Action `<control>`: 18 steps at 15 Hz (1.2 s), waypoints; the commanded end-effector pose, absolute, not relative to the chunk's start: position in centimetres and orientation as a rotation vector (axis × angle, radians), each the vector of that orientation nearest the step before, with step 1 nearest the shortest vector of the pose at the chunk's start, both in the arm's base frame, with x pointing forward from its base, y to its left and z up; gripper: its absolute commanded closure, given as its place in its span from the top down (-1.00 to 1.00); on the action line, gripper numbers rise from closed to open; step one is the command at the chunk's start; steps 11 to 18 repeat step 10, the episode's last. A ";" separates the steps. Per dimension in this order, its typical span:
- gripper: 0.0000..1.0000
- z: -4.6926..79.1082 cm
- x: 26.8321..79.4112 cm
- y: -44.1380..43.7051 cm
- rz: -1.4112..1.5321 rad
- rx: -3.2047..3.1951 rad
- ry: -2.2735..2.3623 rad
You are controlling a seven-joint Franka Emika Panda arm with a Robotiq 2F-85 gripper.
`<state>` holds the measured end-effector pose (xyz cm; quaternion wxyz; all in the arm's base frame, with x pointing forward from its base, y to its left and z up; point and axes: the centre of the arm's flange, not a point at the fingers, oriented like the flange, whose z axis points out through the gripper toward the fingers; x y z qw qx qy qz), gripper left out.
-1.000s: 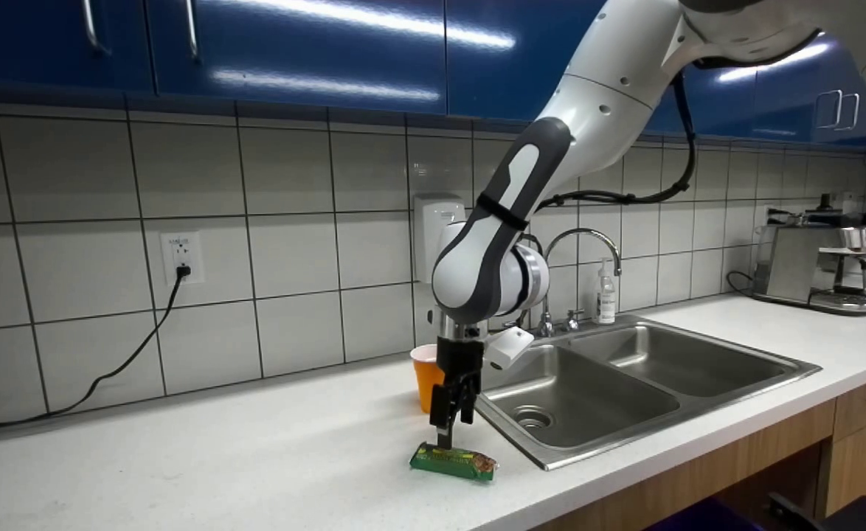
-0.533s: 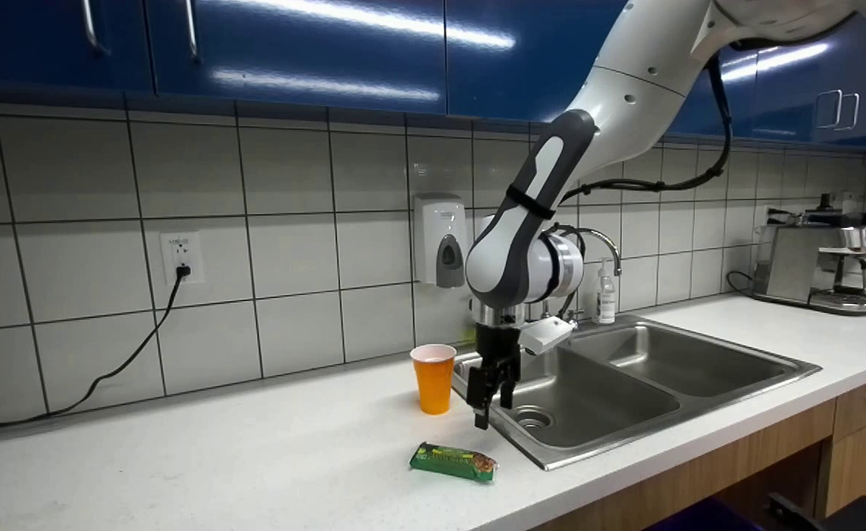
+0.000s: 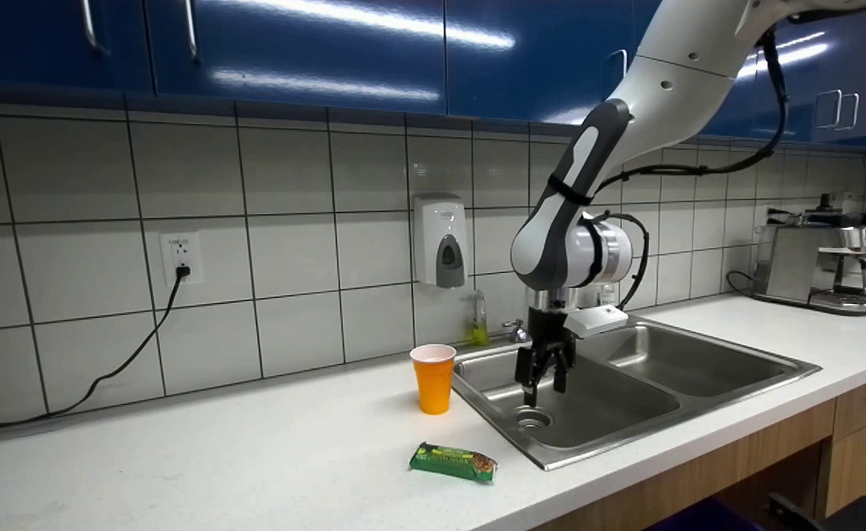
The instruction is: Take the green packet out of the sink.
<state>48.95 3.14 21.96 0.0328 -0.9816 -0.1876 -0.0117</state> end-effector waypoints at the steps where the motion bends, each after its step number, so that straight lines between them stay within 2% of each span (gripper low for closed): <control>1: 1.00 23.8 47.0 -0.2 -0.047 -3.055 -0.435; 18: 1.00 22.7 47.2 -2.0 -0.034 -3.071 -0.387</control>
